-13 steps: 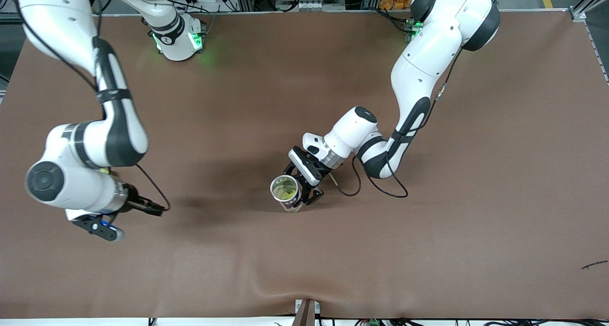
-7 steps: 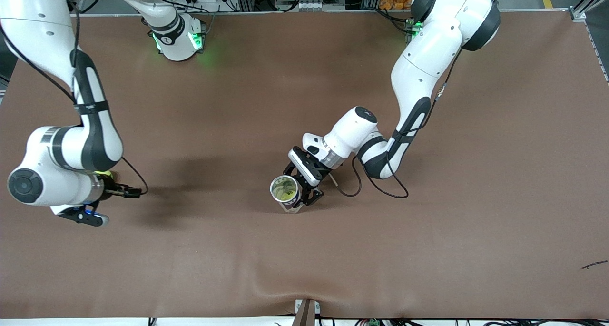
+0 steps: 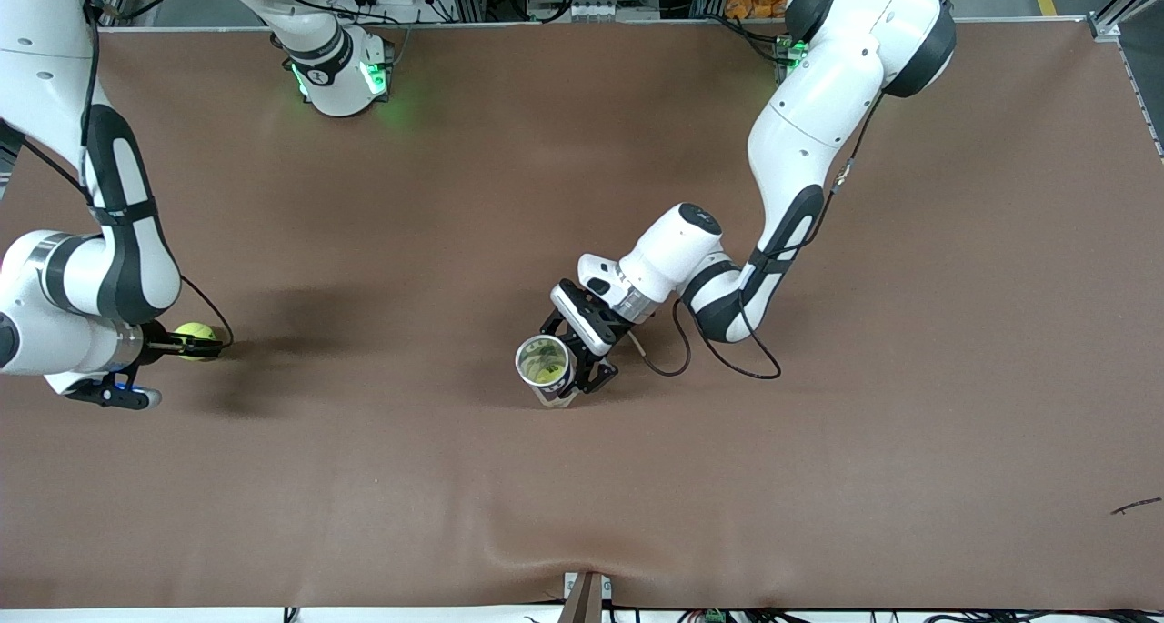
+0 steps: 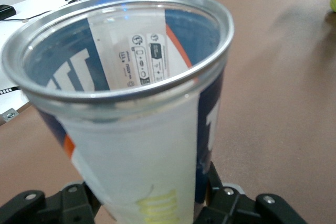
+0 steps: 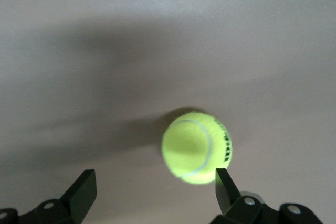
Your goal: Insert tennis ball vertically with right arm
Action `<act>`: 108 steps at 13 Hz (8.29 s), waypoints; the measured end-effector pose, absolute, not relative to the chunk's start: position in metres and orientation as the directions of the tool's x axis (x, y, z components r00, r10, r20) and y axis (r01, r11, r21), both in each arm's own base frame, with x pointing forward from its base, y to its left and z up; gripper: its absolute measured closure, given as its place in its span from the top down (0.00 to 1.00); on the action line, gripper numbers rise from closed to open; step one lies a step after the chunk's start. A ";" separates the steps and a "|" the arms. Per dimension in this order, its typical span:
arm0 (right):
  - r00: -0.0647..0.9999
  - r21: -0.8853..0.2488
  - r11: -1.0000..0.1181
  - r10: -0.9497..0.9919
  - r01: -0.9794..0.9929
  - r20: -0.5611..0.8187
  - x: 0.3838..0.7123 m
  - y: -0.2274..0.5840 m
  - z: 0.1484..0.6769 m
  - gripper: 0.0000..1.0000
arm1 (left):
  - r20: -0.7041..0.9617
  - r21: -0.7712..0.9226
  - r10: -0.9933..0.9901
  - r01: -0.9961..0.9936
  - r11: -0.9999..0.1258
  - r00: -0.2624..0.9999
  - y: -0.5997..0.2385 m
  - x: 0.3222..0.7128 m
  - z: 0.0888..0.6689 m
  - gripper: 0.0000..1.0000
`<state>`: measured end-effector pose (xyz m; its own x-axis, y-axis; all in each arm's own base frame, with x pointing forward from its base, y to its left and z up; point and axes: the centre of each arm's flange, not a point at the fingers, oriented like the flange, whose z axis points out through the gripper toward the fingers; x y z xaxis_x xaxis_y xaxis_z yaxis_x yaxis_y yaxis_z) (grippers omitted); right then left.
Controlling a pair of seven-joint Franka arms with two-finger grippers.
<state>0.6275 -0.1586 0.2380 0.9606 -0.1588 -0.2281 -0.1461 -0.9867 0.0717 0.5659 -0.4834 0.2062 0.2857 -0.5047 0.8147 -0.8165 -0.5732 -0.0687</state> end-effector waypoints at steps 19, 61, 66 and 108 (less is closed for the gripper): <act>0.987 0.045 -0.996 -0.085 -0.080 -0.133 0.611 -0.185 0.200 0.67 | 0.815 -0.069 -0.505 -0.819 -0.569 0.283 -0.486 0.564 0.206 0.75; 0.698 -0.312 -0.641 -0.706 -0.701 -0.119 0.630 0.419 0.401 1.00 | 0.820 -0.061 -0.500 -0.827 -0.559 0.278 -0.476 0.558 0.195 0.76; 0.700 -0.298 -0.650 -0.707 -0.699 -0.101 0.642 0.399 0.401 1.00 | 0.820 -0.061 -0.500 -0.827 -0.559 0.277 -0.476 0.558 0.195 0.78; 0.973 -0.038 -0.973 0.229 0.228 -0.023 0.551 0.072 0.620 1.00 | 0.757 0.101 -0.304 -0.562 -0.821 0.579 -0.214 0.623 0.157 1.00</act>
